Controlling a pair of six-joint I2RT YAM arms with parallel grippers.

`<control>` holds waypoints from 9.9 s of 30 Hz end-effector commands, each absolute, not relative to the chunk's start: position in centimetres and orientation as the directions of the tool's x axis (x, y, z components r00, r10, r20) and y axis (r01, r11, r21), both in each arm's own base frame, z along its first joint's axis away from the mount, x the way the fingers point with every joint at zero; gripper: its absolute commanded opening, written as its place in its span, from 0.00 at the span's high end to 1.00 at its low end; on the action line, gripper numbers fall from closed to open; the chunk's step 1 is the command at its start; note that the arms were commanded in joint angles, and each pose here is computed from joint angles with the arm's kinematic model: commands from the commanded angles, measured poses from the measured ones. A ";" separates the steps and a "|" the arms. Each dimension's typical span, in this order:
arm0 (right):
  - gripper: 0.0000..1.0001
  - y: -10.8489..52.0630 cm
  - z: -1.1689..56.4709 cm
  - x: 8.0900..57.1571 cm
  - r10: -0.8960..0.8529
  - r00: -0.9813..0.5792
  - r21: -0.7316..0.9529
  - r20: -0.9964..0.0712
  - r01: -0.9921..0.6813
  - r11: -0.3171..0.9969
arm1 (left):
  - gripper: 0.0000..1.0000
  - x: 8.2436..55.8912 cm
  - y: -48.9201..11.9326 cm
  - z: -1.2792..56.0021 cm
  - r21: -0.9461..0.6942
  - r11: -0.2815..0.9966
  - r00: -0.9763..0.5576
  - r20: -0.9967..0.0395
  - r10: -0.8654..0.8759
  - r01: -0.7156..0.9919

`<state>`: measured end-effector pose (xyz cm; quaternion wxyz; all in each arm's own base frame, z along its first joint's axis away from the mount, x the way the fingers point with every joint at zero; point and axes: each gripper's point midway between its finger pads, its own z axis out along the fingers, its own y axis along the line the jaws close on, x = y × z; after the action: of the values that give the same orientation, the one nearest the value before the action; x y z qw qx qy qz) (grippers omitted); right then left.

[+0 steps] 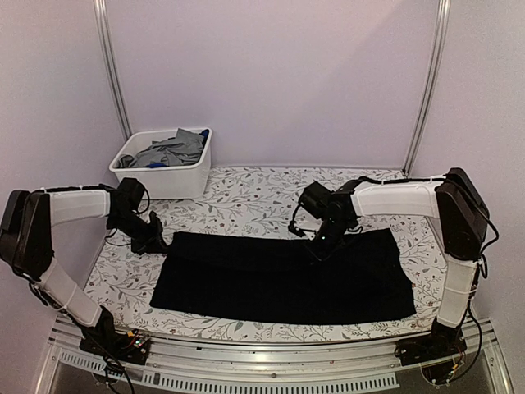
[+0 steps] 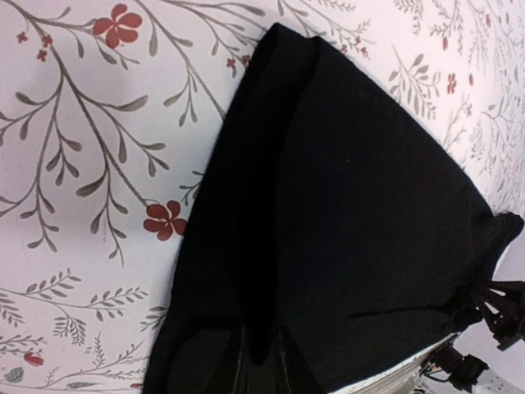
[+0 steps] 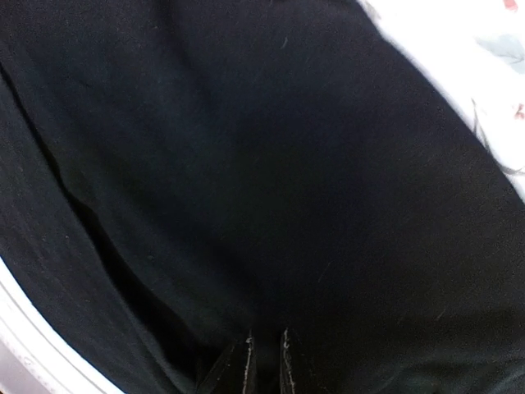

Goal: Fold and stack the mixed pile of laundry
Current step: Adjust the rectangle-folded T-shirt at the center of the board, then move the rectangle-folded T-shirt to the center of the board, then adjust the rectangle-folded T-shirt at the center of the board, then rotate the rectangle-folded T-shirt at the center of the board.

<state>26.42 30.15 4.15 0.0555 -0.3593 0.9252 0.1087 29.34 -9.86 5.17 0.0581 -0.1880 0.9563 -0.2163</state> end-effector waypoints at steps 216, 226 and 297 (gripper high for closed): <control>0.53 14.4 16.4 49.8 0.016 -0.876 0.398 -0.483 -0.203 0.895 | 0.71 26.1 -19.7 -3.4 0.056 0.850 -0.849 -0.041 0.527 0.524; 0.54 16.5 13.5 41.6 0.051 -0.928 0.488 -0.370 -0.148 0.860 | 0.72 14.3 -22.9 -4.8 -0.063 0.851 -0.844 0.110 0.526 0.522; 0.51 28.6 15.7 46.7 -0.095 -0.848 0.308 -0.522 -0.292 0.906 | 0.53 24.1 -31.4 8.1 -0.313 0.767 -0.808 -0.410 0.423 0.560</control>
<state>51.06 25.91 9.02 0.2359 -0.1053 0.9594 0.1135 23.34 -30.10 7.92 0.1448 0.2403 0.9407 -0.1910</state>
